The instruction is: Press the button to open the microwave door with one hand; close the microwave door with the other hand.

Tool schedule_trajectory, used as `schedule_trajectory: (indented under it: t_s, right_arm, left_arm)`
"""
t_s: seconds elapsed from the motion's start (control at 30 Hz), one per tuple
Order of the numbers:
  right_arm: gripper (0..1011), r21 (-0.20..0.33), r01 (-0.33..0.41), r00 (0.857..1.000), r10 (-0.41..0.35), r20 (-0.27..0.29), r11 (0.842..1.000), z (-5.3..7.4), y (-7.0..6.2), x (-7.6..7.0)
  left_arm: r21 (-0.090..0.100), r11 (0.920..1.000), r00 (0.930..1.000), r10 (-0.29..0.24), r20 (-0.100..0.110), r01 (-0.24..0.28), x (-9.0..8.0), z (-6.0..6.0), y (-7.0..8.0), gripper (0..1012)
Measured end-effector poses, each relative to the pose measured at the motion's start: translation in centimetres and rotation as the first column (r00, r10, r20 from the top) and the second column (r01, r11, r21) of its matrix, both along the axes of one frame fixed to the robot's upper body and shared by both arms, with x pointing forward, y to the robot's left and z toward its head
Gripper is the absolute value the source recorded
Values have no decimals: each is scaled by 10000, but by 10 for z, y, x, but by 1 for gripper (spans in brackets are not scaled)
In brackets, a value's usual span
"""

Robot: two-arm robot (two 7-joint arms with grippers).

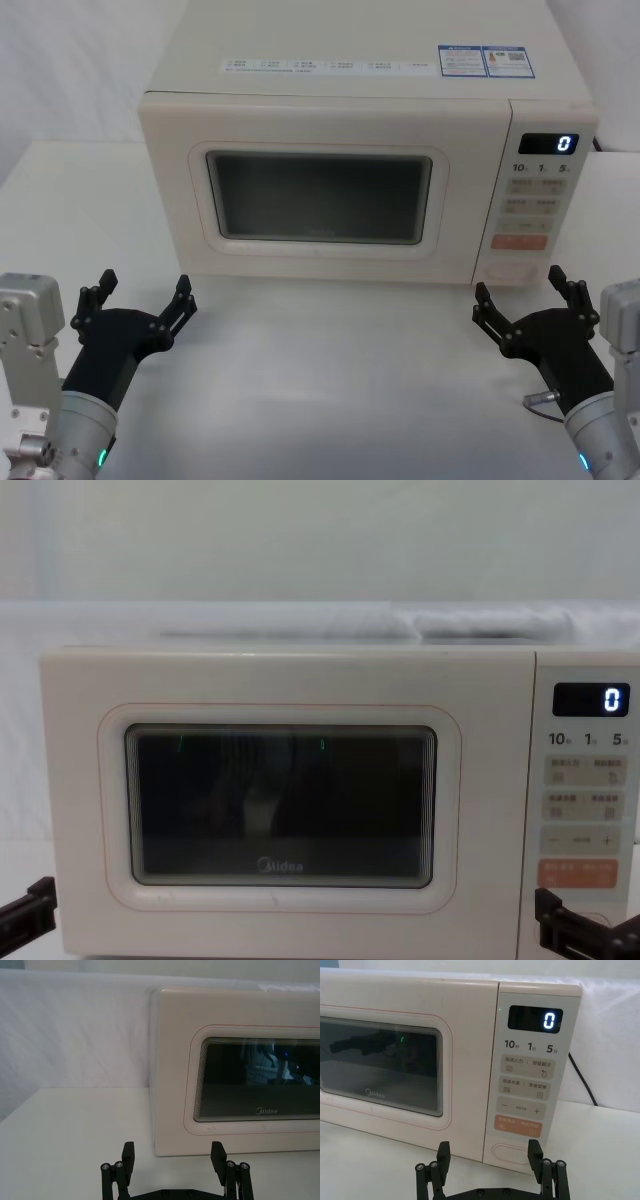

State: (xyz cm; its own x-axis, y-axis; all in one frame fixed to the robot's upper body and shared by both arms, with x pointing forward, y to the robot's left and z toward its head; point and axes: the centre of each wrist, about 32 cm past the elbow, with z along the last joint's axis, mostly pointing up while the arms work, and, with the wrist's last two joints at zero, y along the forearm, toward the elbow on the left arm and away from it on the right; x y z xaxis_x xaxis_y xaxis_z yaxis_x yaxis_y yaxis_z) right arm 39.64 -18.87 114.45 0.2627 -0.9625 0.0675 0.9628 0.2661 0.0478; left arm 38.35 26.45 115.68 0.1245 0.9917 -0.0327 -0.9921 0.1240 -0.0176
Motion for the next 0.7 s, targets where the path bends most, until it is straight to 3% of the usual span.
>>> schedule_trajectory:
  t_s: [0.7]
  right_arm:
    - [1002,0,1,10000,-1,0,10000,0,0,0]
  left_arm:
    - [0,10000,10000,0,-1,0,0,0,0,1001]
